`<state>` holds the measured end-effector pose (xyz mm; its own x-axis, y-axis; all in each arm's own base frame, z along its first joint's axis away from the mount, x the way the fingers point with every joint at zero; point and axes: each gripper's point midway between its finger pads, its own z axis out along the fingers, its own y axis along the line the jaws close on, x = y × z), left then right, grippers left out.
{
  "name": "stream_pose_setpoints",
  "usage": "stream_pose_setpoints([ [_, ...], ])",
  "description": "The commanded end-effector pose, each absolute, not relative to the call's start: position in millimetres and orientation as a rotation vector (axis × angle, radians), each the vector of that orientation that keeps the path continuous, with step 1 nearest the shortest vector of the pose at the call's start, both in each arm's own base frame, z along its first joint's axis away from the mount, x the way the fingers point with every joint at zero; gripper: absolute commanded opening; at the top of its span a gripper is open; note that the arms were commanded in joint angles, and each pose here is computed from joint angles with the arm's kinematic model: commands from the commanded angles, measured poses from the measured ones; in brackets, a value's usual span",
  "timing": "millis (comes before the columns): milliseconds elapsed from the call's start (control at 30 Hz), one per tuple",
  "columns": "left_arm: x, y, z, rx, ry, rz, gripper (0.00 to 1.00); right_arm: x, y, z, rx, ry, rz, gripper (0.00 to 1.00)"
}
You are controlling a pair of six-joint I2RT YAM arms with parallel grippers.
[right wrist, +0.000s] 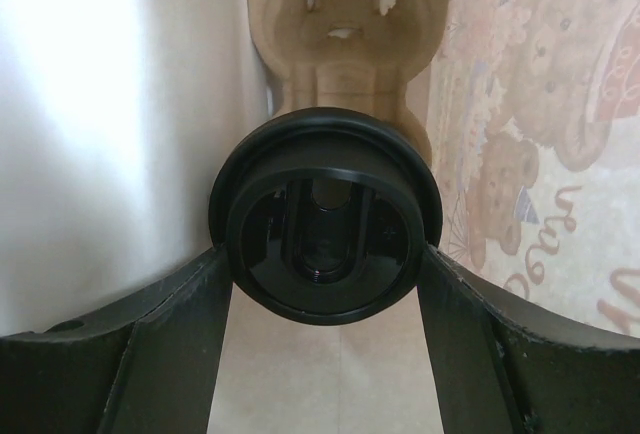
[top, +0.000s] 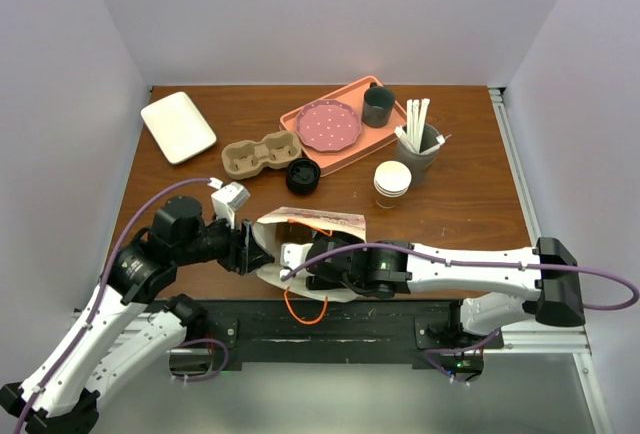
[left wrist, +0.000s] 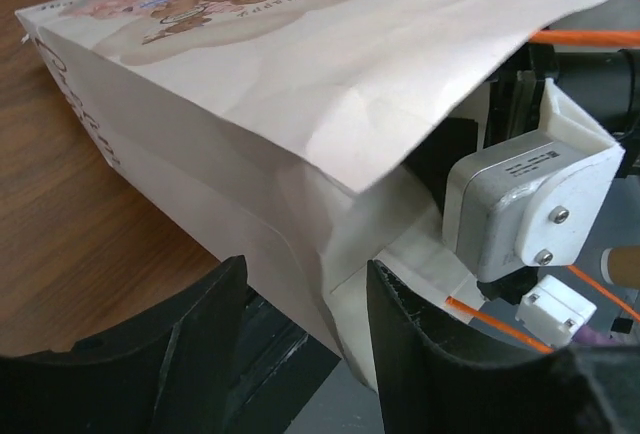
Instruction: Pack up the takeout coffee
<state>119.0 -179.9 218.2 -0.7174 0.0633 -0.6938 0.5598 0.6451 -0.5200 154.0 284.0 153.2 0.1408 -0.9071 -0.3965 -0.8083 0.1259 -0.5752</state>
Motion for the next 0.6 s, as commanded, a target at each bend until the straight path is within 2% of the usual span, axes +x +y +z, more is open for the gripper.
stream_pose_setpoints([
  [0,110,-172,219,0.511,2.246,-0.967,0.55,156,281,157,-1.622,1.687,-0.184,0.11],
  [100,107,-173,220,0.509,2.237,-0.984,0.42,156,283,156,-1.598,1.697,-0.167,0.11],
  [133,106,-174,222,0.513,2.226,-0.995,0.32,156,282,155,-1.594,1.704,-0.162,0.11],
  [200,106,-175,223,0.518,2.214,-1.006,0.22,155,281,154,-1.578,1.72,-0.162,0.11],
  [233,107,-176,225,0.52,2.197,-1.01,0.14,156,279,154,-1.571,1.724,-0.169,0.11],
  [333,112,-175,228,0.523,2.163,-0.983,0.01,162,274,159,-1.512,1.715,-0.198,0.11],
  [567,117,-177,234,0.528,2.117,-0.986,0.0,166,273,172,-1.429,1.714,-0.176,0.12],
])
